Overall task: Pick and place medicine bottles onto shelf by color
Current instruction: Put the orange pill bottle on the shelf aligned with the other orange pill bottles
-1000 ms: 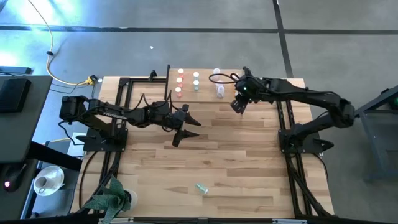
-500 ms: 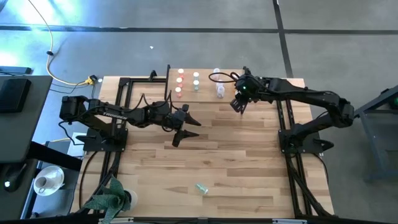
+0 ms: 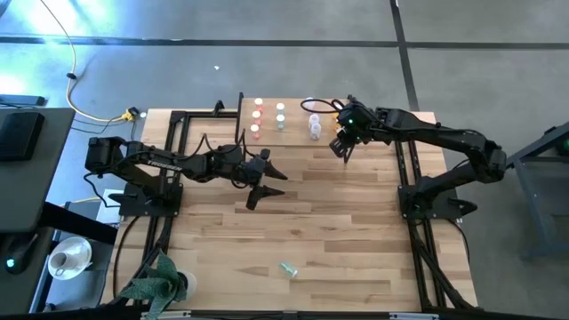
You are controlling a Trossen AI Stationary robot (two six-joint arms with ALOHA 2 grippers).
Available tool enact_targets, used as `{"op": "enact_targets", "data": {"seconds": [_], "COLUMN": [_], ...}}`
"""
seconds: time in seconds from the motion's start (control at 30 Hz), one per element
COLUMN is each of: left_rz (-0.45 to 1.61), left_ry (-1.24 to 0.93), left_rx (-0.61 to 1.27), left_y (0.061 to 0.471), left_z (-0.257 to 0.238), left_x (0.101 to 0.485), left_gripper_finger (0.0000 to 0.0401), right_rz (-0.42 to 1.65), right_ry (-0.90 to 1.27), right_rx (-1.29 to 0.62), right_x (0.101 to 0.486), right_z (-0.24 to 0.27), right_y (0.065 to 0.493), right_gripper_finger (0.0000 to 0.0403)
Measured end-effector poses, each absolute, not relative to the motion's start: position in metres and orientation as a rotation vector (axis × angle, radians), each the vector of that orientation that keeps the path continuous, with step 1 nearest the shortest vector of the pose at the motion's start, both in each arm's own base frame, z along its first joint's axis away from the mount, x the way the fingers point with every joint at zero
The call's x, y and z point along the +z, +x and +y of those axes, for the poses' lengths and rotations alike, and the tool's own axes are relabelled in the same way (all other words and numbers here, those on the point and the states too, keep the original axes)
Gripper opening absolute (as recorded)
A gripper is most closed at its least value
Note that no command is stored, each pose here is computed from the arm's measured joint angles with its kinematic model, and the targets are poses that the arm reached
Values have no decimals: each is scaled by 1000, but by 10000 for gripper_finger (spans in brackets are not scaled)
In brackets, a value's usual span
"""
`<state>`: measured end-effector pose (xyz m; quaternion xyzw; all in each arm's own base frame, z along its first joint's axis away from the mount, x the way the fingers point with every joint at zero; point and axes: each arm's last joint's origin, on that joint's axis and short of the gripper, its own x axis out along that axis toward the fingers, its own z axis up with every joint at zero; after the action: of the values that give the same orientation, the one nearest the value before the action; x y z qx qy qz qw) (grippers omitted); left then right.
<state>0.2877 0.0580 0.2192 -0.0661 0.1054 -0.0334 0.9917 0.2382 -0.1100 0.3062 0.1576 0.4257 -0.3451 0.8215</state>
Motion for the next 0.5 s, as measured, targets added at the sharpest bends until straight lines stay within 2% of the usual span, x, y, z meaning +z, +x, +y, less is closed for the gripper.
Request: {"op": "enact_targets", "data": {"seconds": [0.5], "left_rz": [211], "left_ry": [-133], "left_rx": [-67], "left_y": [288], "left_z": [58], "left_x": [219], "left_gripper_finger": [227], "right_rz": [915], "right_ry": [317], "right_rx": [-754], "right_x": [305], "right_z": [-111], "right_y": [238], "right_gripper_finger": [165]}}
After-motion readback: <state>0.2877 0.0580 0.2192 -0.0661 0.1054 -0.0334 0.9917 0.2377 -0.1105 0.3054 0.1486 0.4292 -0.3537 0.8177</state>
